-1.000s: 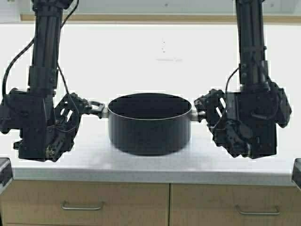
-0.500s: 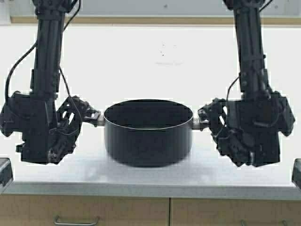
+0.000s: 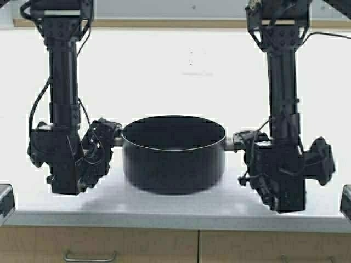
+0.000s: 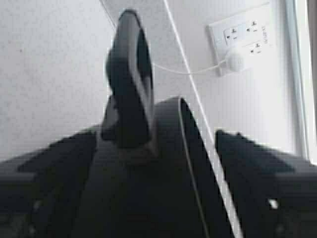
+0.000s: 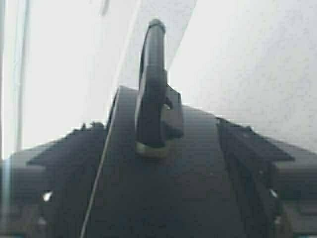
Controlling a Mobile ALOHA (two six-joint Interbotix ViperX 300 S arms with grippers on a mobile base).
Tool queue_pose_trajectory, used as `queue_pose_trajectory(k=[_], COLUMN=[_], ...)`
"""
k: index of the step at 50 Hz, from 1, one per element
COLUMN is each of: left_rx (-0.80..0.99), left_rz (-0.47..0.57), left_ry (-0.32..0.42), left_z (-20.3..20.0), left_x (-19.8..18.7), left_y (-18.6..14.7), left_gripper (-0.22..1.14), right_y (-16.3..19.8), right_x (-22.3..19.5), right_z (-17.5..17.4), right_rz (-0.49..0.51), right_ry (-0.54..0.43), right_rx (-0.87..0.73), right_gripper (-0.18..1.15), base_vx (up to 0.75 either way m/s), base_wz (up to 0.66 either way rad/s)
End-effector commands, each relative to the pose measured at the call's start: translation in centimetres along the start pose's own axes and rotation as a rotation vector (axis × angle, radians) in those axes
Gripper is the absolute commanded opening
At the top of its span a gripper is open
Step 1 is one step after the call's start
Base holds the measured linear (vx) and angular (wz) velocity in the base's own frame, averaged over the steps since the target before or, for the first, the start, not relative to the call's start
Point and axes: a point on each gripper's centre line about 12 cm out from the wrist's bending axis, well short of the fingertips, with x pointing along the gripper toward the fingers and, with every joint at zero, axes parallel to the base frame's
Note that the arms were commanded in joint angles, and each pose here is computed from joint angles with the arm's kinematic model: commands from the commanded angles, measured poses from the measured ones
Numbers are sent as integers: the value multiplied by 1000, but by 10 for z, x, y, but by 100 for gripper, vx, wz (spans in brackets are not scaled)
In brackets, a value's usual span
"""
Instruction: Open the cabinet, put the pot inside, then close it
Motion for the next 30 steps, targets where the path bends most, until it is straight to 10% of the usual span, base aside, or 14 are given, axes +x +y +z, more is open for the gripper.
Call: queue_pose_trajectory(k=[1,30], left_rx=[-13,-34], left_rz=[-27,-31], left_ry=[-44,-3], left_z=[12,15], left_x=[21,56], left_y=[-3,10], left_gripper=[102,102], right_y=[7,-5], right_x=[23,73], right_z=[3,5], right_rz=[75,193], right_ry=[-20,-38], right_rx=[30,97], right_gripper=[99,99], base_vx=[0,0], base_wz=[0,0])
